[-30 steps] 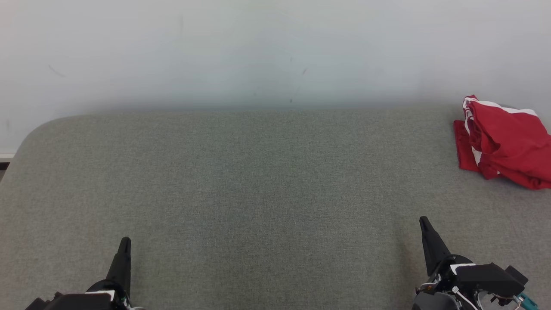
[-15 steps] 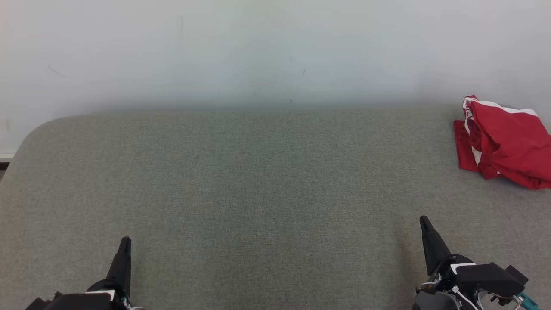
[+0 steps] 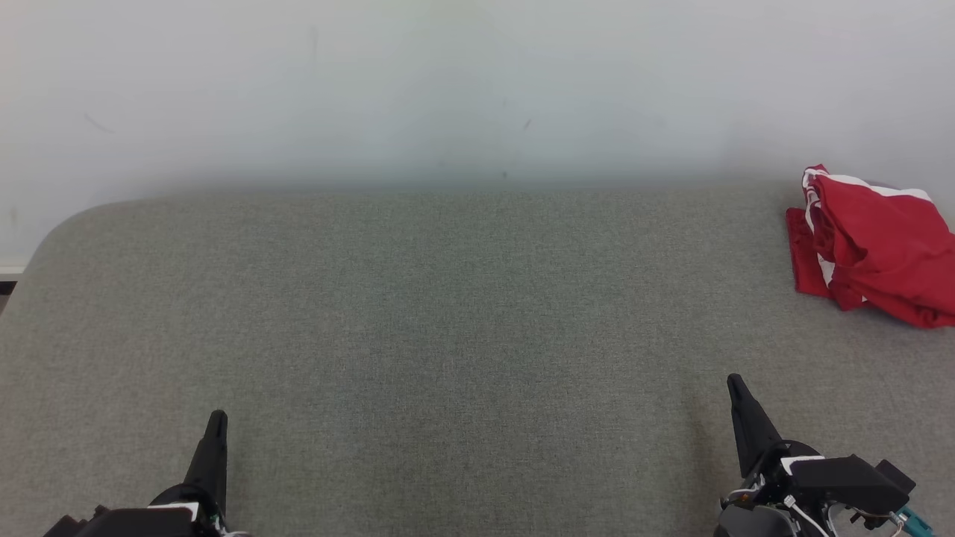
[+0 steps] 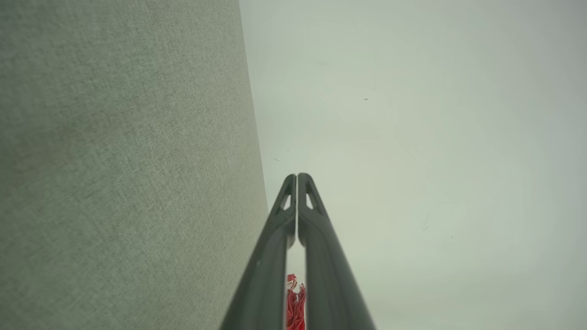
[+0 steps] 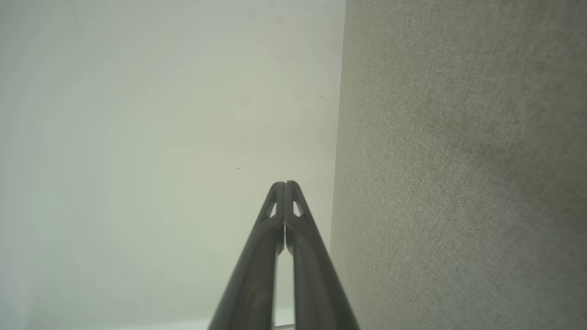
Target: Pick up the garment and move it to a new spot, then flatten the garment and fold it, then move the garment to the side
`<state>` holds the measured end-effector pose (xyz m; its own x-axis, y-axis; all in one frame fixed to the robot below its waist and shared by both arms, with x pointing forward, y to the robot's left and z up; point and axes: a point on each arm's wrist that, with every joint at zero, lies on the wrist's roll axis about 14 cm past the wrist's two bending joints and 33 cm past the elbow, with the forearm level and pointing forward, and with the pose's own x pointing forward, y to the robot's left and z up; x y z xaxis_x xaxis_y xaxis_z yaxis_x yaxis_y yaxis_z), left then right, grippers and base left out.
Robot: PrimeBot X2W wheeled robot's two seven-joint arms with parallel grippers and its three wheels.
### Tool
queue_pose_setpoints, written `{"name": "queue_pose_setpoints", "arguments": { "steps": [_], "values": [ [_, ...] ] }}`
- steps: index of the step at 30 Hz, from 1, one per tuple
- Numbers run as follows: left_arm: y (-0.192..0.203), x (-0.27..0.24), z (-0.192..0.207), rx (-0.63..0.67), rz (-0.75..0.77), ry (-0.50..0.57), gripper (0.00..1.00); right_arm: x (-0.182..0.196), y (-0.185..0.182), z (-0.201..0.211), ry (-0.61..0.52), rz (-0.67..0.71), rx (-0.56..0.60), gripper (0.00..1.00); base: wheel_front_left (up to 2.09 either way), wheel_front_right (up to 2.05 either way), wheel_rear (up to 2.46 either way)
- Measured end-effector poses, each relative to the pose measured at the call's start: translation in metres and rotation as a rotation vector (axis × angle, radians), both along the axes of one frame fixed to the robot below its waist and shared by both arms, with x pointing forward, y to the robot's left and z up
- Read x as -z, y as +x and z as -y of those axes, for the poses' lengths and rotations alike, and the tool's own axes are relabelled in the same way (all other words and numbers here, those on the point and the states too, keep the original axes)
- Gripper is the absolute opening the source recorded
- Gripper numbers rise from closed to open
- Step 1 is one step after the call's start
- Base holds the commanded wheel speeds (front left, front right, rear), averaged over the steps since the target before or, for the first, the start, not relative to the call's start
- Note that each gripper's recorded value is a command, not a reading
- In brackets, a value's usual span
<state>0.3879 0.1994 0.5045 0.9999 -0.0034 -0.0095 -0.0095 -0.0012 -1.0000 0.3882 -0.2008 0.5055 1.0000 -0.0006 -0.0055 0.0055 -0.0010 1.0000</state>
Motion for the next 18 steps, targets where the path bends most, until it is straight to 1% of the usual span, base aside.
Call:
{"name": "queue_pose_setpoints", "arguments": {
  "steps": [18],
  "values": [
    [0.0000, 0.0000, 0.0000, 0.000, 0.000, 0.000, 0.00, 0.0001, 0.0000, 0.0000, 0.000, 0.000, 0.000, 0.00, 0.00, 0.00, 0.00]
  ]
}}
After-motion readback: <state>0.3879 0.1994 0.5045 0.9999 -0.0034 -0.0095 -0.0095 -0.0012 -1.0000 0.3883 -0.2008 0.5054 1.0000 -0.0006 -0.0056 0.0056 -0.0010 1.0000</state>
